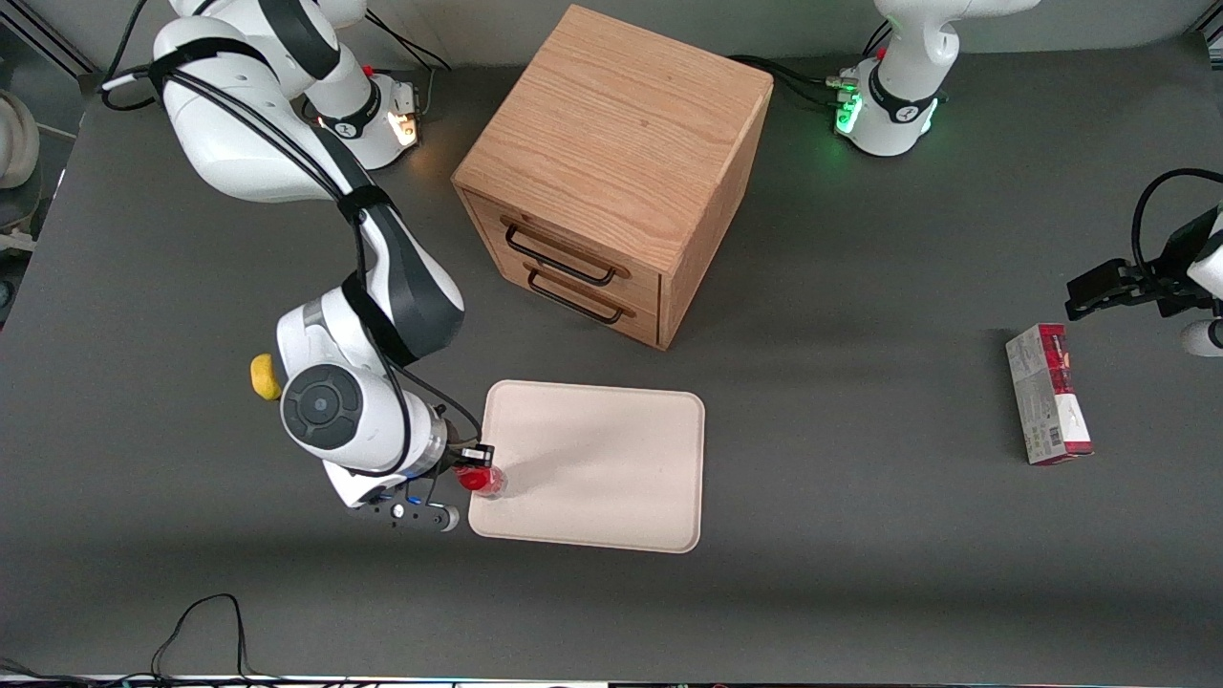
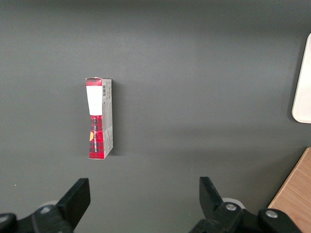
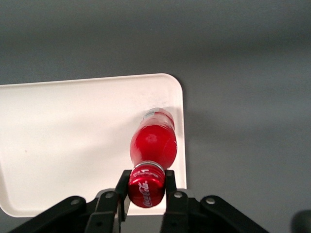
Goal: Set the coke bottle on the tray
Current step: 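Carry the bottle over the cream tray and lower it onto the tray, then open the right gripper to release the bottle on the tray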
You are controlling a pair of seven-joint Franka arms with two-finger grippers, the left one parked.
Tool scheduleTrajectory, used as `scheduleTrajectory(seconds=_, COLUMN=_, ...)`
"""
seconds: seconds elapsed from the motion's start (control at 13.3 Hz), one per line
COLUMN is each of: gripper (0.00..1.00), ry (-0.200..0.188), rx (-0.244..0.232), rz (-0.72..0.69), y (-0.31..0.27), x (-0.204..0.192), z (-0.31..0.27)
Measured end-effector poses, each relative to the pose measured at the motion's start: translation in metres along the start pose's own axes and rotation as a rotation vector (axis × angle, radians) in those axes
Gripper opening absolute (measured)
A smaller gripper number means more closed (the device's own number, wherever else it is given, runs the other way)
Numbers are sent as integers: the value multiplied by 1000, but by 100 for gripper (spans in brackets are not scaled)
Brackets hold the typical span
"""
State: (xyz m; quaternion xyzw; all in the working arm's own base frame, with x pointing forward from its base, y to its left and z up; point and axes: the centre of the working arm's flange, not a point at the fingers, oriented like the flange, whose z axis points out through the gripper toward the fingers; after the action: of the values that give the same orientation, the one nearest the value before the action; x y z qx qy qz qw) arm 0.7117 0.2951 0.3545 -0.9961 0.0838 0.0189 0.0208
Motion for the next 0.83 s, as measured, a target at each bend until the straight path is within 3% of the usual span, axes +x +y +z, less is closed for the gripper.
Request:
scheduleTrajectory(seconds=0.6, gripper=31, ry=-3, rx=-2, rz=3, y=0, x=2, z=10)
scheduleTrajectory(seconds=0.83, gripper=57, ry=4, rx=0, rz=6, y=1, x=4, z=7)
